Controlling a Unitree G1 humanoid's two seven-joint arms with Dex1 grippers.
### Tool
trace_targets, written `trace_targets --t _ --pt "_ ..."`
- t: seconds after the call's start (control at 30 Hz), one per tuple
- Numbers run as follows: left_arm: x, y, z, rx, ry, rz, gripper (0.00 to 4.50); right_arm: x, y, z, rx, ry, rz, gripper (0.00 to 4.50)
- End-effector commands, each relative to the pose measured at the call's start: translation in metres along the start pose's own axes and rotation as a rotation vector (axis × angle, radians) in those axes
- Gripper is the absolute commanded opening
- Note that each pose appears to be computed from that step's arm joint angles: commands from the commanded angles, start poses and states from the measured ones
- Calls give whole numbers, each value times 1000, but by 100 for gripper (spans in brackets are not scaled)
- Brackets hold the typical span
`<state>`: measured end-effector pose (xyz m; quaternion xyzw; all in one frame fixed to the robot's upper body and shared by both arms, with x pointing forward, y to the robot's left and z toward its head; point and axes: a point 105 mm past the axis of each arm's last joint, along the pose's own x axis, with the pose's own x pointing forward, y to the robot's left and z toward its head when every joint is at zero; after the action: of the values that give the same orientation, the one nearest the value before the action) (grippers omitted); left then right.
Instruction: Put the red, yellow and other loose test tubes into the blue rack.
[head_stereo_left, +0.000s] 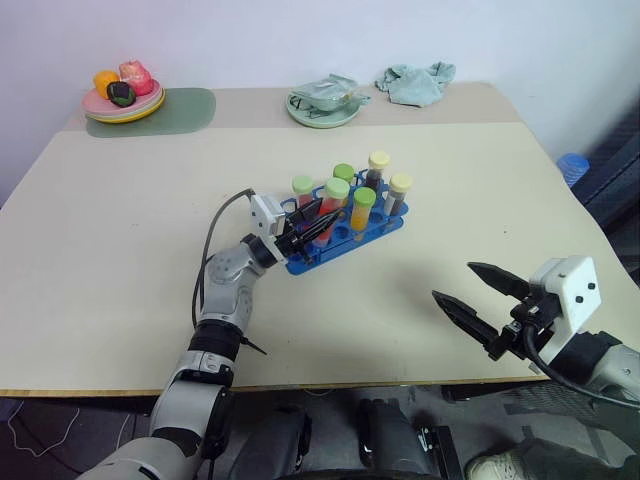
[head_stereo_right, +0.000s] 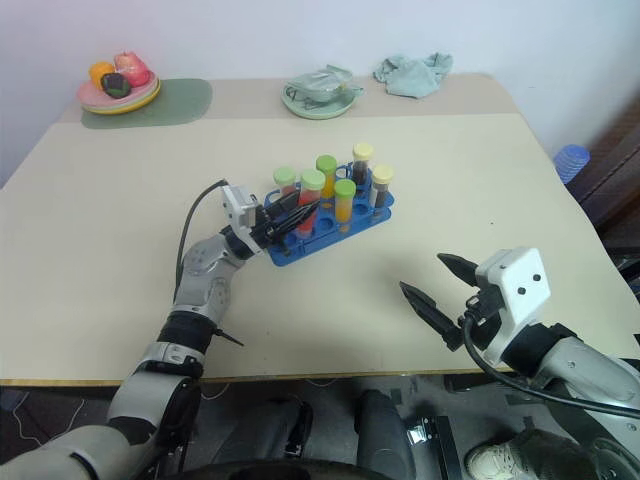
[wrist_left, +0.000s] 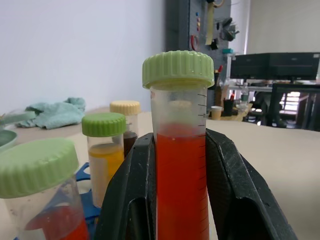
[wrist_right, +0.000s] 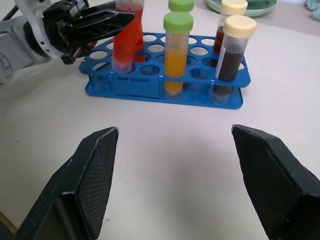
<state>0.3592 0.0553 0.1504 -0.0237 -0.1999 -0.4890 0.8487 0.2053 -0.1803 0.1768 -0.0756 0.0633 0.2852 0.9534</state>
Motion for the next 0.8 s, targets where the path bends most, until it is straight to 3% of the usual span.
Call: trace_targets --t 0.03,0.63,0.67,0.7,0.8 --pt "2 -3 -4 -7 15 -15 75 -3 0 10 -33 -32 0 371" --pt "10 3 -12 3 41 10 75 -1 1 12 -40 -39 -2 371" --pt "10 2 -11 -4 32 8 155 -1 1 12 -41 -39 -3 371" --pt "9 2 -10 -8 27 13 183 -1 1 12 -40 -39 -3 371" --pt "7 2 -9 -4 18 24 319 -1 1 12 -40 -39 0 371"
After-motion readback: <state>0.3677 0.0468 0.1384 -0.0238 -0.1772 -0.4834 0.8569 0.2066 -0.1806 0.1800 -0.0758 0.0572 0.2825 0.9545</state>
